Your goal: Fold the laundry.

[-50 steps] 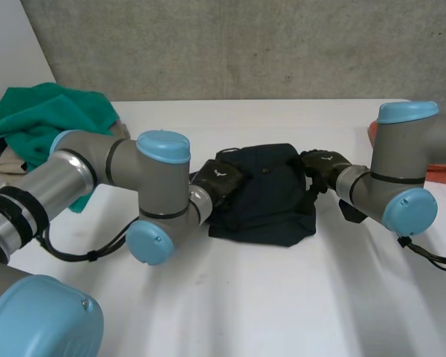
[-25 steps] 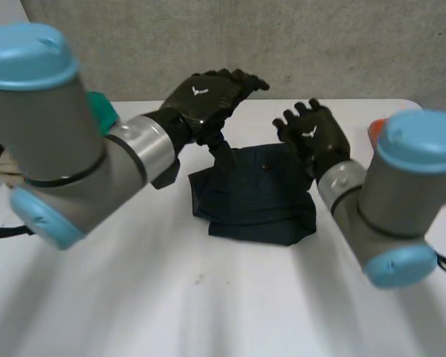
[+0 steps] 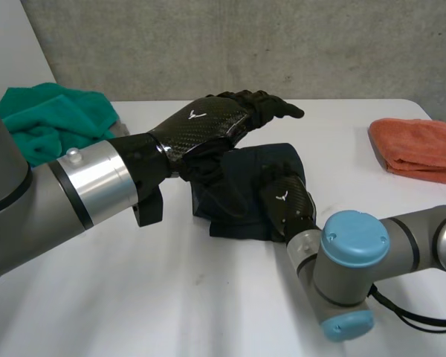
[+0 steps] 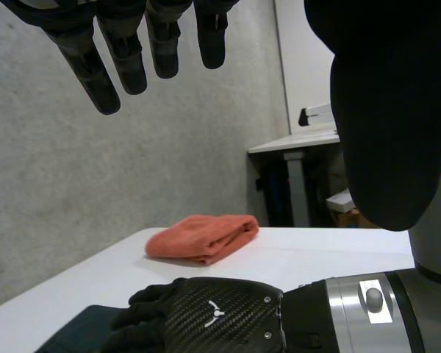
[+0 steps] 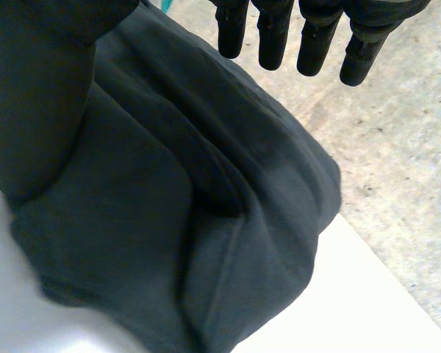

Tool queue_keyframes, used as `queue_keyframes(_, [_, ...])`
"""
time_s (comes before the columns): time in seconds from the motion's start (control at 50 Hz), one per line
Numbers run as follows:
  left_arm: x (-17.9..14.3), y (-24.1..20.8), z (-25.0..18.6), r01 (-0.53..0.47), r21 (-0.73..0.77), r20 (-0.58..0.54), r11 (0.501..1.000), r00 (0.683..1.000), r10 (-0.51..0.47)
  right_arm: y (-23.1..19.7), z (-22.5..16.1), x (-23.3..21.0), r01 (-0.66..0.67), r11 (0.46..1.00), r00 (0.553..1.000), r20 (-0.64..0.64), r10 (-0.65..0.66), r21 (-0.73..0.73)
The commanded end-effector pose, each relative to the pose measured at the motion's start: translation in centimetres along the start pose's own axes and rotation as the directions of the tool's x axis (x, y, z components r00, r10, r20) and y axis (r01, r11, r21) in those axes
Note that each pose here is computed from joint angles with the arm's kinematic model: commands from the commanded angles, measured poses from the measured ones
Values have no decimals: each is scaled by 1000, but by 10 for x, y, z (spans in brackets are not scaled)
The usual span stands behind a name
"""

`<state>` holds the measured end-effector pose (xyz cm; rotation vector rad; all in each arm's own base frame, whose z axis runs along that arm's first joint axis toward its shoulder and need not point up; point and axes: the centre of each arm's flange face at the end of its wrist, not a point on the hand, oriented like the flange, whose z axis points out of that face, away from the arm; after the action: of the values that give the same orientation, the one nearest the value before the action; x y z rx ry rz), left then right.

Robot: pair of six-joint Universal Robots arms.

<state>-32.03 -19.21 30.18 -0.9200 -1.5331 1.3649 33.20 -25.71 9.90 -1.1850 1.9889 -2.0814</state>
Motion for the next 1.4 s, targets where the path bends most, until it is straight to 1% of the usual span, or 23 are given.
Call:
queue_keyframes(0.02, [-10,0,1,11,39,46,999,999,-13,0,21,3,34,999,999,-41,-33,28])
queue_keyframes(0.22, [-22,-5,0,59,72,86,996,994,-65,-9,44,11,20,996,998,-54,-15,91])
queue_keyframes(0.36, [-23,-12,-1,43,98,91,994,994,-52,-52,67,52,-49,962,994,-82,73,267])
queue_keyframes(0.44, [-22,-21,0,28,120,90,992,995,-39,-72,83,94,-86,933,979,-145,145,350])
queue_keyframes(0.46, [-23,-22,0,29,123,91,992,995,-41,-78,89,115,-90,921,970,-176,168,378])
queue_keyframes(0.6, [-21,-36,0,20,161,97,987,995,-36,-84,104,216,-65,881,914,-325,241,469])
queue_keyframes(0.62, [-20,-36,1,22,163,96,986,995,-39,-80,106,242,-54,871,900,-354,254,488])
queue_keyframes(0.68, [-18,-38,1,24,169,96,985,995,-40,-64,110,279,-40,864,879,-394,269,502])
queue_keyframes(0.7, [-18,-38,1,23,170,96,985,995,-40,-48,113,300,-38,865,870,-410,274,500])
queue_keyframes(0.76, [-16,-35,2,28,163,92,986,995,-44,-20,116,327,-30,874,868,-420,264,485])
queue_keyframes(0.78, [-15,-34,2,29,161,91,987,995,-44,6,117,342,-31,887,868,-428,253,461])
queue_keyframes(0.8, [-15,-33,3,30,158,90,987,995,-44,19,118,348,-33,894,868,-430,247,447])
queue_keyframes(0.84, [-14,-27,4,40,145,91,989,994,-53,45,118,357,-40,907,873,-426,235,419])
queue_keyframes(0.86, [-14,-25,4,44,140,89,989,994,-57,72,117,363,-52,920,880,-417,226,389])
queue_keyframes(0.88, [-14,-24,5,47,137,91,989,994,-60,86,116,365,-59,926,883,-413,222,373])
queue_keyframes(0.92, [-15,-18,6,53,127,91,991,994,-65,114,113,367,-77,937,894,-392,216,341])
queue_keyframes(0.94, [-15,-16,6,56,124,93,991,993,-68,141,109,368,-96,945,903,-372,215,312])
queue_keyframes(1.02, [-16,-9,8,69,110,100,992,992,-80,198,97,364,-152,958,917,-325,229,245])
queue_keyframes(1.1, [-17,-5,10,76,107,102,991,991,-87,226,87,356,-206,958,930,-265,256,202])
queue_keyframes(1.14, [-16,-5,11,77,107,97,991,991,-87,229,83,357,-217,957,926,-269,265,193])
queue_keyframes(1.22, [-14,-9,12,70,116,91,991,993,-81,218,76,371,-204,959,911,-320,260,197])
queue_keyframes(1.32, [-10,-17,10,58,131,85,990,994,-69,186,56,402,-183,963,865,-433,254,199])
queue_keyframes(1.4, [-8,-22,5,51,141,86,989,994,-64,163,34,412,-208,965,839,-478,260,159])
